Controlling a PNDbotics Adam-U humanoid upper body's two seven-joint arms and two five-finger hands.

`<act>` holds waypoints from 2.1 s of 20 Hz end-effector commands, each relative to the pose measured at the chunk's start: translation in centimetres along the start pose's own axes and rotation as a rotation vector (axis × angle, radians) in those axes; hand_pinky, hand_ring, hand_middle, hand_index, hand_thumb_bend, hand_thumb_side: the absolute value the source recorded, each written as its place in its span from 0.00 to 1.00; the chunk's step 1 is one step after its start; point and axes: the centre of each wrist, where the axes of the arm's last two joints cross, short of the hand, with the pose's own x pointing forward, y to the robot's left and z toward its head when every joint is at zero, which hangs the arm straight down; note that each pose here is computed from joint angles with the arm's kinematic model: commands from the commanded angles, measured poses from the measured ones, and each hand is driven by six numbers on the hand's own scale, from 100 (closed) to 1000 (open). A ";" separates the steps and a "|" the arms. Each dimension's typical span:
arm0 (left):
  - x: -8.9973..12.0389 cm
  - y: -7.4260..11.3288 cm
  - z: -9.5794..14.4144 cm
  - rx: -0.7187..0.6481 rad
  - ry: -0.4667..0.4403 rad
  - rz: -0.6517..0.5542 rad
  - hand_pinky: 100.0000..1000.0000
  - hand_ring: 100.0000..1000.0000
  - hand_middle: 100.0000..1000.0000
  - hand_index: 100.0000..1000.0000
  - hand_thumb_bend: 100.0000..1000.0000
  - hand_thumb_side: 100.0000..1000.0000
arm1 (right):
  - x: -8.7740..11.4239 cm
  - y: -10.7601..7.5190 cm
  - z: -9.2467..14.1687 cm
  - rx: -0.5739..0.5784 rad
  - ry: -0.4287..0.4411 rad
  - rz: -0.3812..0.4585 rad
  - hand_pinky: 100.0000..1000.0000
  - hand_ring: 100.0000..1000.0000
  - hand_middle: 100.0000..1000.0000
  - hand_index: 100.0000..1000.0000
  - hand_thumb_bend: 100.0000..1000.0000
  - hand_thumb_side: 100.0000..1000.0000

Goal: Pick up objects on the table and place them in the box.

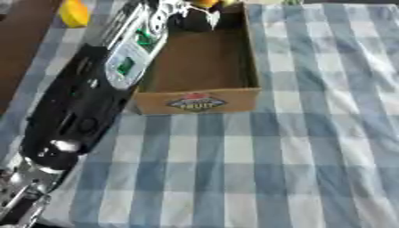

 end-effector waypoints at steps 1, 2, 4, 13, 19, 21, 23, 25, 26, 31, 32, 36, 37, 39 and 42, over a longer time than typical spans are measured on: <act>0.8 -1.4 -0.6 0.009 0.024 -0.008 0.64 0.52 0.45 0.59 0.00 0.00 | 0.6 -0.3 -0.5 0.003 -0.026 0.001 0.78 0.84 0.61 0.80 0.06 0.38; 0.8 -1.9 -0.6 0.002 0.028 -0.017 0.64 0.52 0.45 0.59 0.00 0.00 | 0.6 -0.3 -0.4 0.001 -0.025 0.002 0.78 0.84 0.61 0.80 0.06 0.38; 0.5 -2.8 -0.6 -0.019 0.031 -0.030 0.64 0.53 0.45 0.59 0.00 0.00 | 0.6 -0.3 -0.4 -0.002 -0.024 0.004 0.78 0.84 0.61 0.80 0.06 0.38; -0.4 -4.7 -0.3 -0.127 0.039 -0.061 0.85 0.81 0.76 0.89 0.25 0.16 | 0.5 -0.4 -0.3 -0.006 -0.019 0.005 0.78 0.84 0.61 0.80 0.06 0.38; -0.6 -4.2 -0.2 -0.087 0.057 -0.120 0.94 0.90 0.83 0.94 0.56 0.47 | 0.5 -0.4 -0.2 -0.003 -0.013 0.006 0.78 0.84 0.61 0.80 0.06 0.38; -0.7 -3.7 -0.1 -0.063 0.062 -0.125 0.93 0.90 0.82 0.93 0.55 0.45 | 0.5 -0.3 -0.1 -0.004 -0.011 0.006 0.78 0.84 0.61 0.80 0.06 0.39; -0.9 -2.8 -0.1 -0.033 0.063 -0.129 0.92 0.89 0.81 0.92 0.50 0.42 | 0.5 -0.3 -0.1 -0.004 -0.010 0.006 0.78 0.84 0.61 0.80 0.06 0.38; -1.1 -1.2 0.0 0.011 0.059 -0.132 0.91 0.88 0.80 0.91 0.44 0.41 | 0.5 -0.4 -0.1 -0.003 -0.010 0.008 0.78 0.84 0.61 0.80 0.06 0.38; -1.4 -0.1 0.1 0.034 0.059 -0.130 0.90 0.88 0.80 0.91 0.42 0.41 | 0.4 -0.4 -0.1 -0.004 -0.009 0.011 0.78 0.84 0.61 0.80 0.06 0.38; -3.4 5.7 0.8 0.160 0.113 -0.121 0.89 0.87 0.79 0.90 0.37 0.36 | 0.4 -0.9 0.1 -0.010 -0.005 0.036 0.78 0.84 0.61 0.80 0.03 0.39; -4.1 6.6 0.9 0.186 0.136 -0.127 0.89 0.87 0.79 0.90 0.37 0.35 | 0.4 -1.1 0.1 -0.013 -0.004 0.043 0.78 0.84 0.61 0.80 0.06 0.38; -11.4 11.5 2.2 0.292 0.372 -0.156 0.89 0.87 0.80 0.90 0.39 0.32 | 0.5 -1.3 0.1 -0.021 -0.006 0.059 0.78 0.84 0.61 0.80 0.06 0.38; -13.5 12.5 2.8 0.302 0.438 -0.165 0.90 0.88 0.81 0.91 0.42 0.32 | 0.5 -1.2 0.0 -0.020 -0.009 0.058 0.78 0.84 0.61 0.80 0.06 0.38; -17.0 13.7 3.7 0.308 0.552 -0.177 0.90 0.88 0.81 0.91 0.43 0.34 | 0.6 -1.2 -0.1 -0.019 -0.013 0.058 0.78 0.84 0.61 0.80 0.06 0.39; -20.5 14.6 4.4 0.327 0.673 -0.173 0.89 0.88 0.81 0.91 0.45 0.34 | 0.7 -1.1 -0.5 -0.014 -0.026 0.059 0.78 0.84 0.60 0.80 0.05 0.39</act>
